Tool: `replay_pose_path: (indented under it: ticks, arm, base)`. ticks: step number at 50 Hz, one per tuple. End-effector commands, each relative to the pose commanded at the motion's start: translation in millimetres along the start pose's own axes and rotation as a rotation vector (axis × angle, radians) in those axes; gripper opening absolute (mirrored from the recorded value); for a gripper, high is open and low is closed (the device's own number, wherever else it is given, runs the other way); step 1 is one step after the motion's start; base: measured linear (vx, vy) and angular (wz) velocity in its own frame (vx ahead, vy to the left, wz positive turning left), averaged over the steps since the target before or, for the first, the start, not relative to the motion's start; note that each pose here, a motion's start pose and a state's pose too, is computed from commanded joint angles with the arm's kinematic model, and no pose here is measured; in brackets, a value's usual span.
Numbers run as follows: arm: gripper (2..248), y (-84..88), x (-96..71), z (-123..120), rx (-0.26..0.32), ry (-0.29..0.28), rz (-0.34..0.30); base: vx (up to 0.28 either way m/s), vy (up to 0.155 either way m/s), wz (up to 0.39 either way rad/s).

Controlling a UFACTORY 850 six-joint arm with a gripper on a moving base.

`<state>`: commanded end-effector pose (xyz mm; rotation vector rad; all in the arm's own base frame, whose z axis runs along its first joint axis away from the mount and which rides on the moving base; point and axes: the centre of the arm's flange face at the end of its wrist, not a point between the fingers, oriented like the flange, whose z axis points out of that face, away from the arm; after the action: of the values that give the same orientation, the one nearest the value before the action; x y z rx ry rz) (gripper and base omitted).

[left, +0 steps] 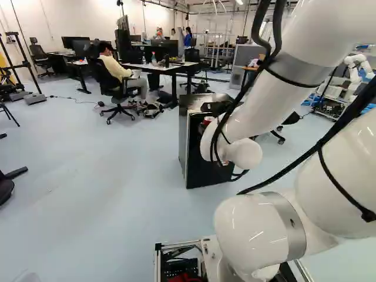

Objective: Grab a drink from the fridge

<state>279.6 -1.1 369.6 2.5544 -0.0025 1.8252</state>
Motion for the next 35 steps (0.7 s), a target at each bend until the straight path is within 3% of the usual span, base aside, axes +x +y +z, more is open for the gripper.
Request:
replay_pose_path:
  ticks: [35]
  arm:
    - [101, -1.1, -6.8, -7.5, 0.003, -0.002, 0.000]
  base:
    - [0.000, 0.000, 0.000]
